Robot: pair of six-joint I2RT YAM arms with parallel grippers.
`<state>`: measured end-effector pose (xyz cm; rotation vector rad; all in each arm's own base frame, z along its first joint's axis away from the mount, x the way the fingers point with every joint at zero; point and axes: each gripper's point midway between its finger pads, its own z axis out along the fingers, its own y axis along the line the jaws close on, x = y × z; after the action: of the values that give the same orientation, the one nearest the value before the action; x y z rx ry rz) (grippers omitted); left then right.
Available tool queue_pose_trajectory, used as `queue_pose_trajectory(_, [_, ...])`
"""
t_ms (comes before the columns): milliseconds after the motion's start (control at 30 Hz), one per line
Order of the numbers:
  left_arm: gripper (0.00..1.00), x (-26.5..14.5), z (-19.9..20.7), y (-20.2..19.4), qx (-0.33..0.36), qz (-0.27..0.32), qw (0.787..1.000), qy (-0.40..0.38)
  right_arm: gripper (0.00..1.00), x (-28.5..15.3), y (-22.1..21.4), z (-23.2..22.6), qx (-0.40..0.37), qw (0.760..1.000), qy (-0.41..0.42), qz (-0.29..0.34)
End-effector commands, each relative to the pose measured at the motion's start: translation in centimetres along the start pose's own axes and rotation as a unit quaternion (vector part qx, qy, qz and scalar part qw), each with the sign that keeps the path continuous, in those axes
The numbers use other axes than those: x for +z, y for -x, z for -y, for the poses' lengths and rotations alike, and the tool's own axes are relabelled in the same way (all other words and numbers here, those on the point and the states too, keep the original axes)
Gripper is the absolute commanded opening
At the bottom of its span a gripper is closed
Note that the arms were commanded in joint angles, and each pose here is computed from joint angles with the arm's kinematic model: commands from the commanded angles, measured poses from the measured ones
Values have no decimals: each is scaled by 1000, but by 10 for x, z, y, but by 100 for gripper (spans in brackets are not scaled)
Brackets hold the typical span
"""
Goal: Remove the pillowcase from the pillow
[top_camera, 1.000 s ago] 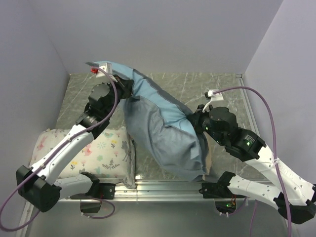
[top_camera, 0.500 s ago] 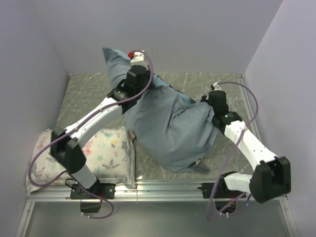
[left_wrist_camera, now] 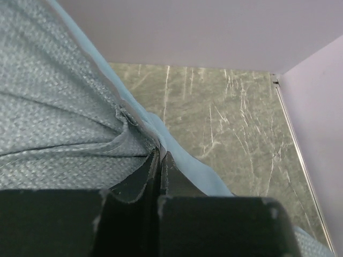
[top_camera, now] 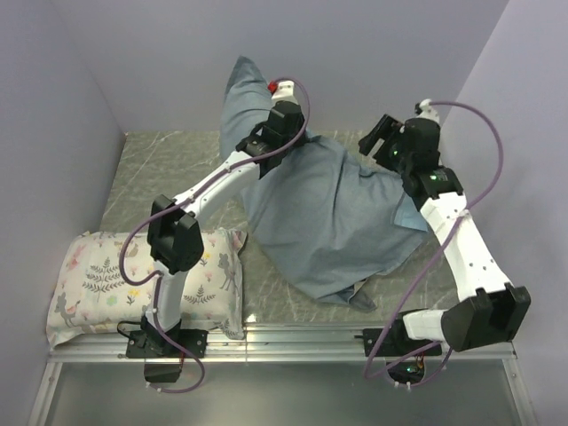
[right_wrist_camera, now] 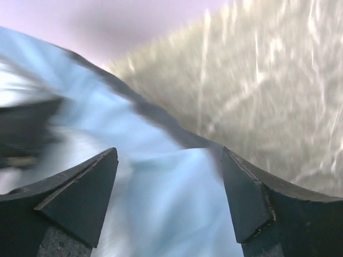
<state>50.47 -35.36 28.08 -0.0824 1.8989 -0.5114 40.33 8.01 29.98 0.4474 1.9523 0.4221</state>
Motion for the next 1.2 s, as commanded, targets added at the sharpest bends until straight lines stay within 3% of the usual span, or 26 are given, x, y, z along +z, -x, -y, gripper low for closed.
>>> queue_pose_trajectory(0, [6,9,10,-37,-7,-56,998,-17,86,-46,48,-21,-8,998,23,61])
queue_pose_trajectory(133, [10,20,0,-51,-17,-66,998,-12,86,-73,30,-39,-31,996,60,59])
queue_pose_trajectory(333, [20,37,-15,-68,-19,-84,996,2,87,-82,-75,-58,-84,993,85,-13])
queue_pose_trajectory(467, [30,44,-22,-79,-16,-93,996,7,88,-73,-138,-50,-120,989,60,-55])
queue_pose_trajectory(567, [36,48,-28,-84,-15,-98,995,11,87,-56,-160,-30,-138,988,18,-71])
queue_pose_trajectory(600, [37,49,-31,-88,-11,-101,995,15,86,-51,-161,-26,-142,987,8,-69])
queue_pose_trajectory(700, [42,49,-38,-95,-2,-107,994,20,68,-33,-153,-7,-150,986,-38,-65])
queue_pose_trajectory(733, [48,48,-40,-97,1,-109,994,22,44,-27,-150,-2,-153,985,-47,-66])
queue_pose_trajectory(800, [53,47,-45,-105,8,-116,993,24,24,-17,-131,14,-137,986,-73,-56])
queue_pose_trajectory(967, [57,45,-53,-126,13,-139,990,27,18,3,-86,49,-87,989,-113,-29])
queue_pose_trajectory(1100, [60,33,-34,-136,5,-151,988,-3,18,17,-55,77,-67,985,-155,-16])
queue_pose_trajectory(1167, [68,17,-11,-137,7,-152,988,-35,19,23,-36,86,-50,985,-163,-6])
